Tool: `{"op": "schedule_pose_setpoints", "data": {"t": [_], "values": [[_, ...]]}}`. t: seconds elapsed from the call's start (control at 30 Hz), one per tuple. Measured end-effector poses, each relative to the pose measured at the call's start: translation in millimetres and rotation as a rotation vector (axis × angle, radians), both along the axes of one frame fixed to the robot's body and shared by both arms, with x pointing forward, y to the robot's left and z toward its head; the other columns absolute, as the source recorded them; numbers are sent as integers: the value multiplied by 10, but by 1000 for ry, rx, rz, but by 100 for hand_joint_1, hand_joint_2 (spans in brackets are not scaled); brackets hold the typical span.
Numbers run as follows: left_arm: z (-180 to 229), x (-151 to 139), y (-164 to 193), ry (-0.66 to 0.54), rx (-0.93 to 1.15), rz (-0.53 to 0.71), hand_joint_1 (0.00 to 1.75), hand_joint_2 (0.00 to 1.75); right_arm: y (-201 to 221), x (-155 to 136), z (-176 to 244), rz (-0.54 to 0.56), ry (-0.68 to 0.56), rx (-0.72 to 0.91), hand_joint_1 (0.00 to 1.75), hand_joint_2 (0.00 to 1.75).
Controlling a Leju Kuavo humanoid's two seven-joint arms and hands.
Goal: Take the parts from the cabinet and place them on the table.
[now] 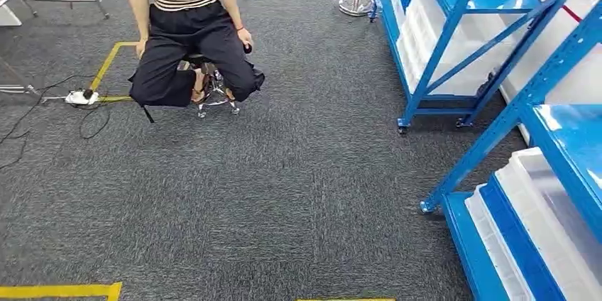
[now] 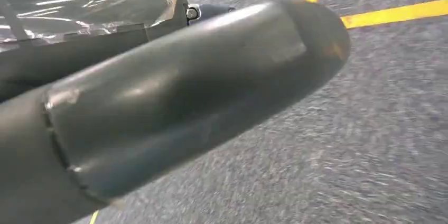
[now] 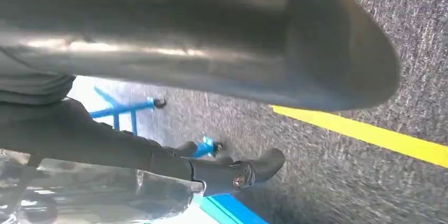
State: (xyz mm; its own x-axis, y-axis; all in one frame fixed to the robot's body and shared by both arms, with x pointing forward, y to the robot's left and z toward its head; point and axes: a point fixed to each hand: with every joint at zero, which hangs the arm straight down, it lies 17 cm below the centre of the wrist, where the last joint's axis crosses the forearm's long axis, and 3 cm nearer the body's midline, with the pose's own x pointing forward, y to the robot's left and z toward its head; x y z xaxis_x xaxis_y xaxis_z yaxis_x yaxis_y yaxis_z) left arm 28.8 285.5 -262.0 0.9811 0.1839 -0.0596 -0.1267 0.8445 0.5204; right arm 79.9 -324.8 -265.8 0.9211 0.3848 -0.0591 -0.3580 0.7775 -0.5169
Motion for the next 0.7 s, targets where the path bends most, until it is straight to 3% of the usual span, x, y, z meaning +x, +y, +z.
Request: {"op": "schedule_pose_setpoints", "data": {"t": [0.7], "values": [[5, 44, -21, -9, 0, -6, 0, 0, -18, -52, -8, 2, 11, 0, 0, 0]]}}
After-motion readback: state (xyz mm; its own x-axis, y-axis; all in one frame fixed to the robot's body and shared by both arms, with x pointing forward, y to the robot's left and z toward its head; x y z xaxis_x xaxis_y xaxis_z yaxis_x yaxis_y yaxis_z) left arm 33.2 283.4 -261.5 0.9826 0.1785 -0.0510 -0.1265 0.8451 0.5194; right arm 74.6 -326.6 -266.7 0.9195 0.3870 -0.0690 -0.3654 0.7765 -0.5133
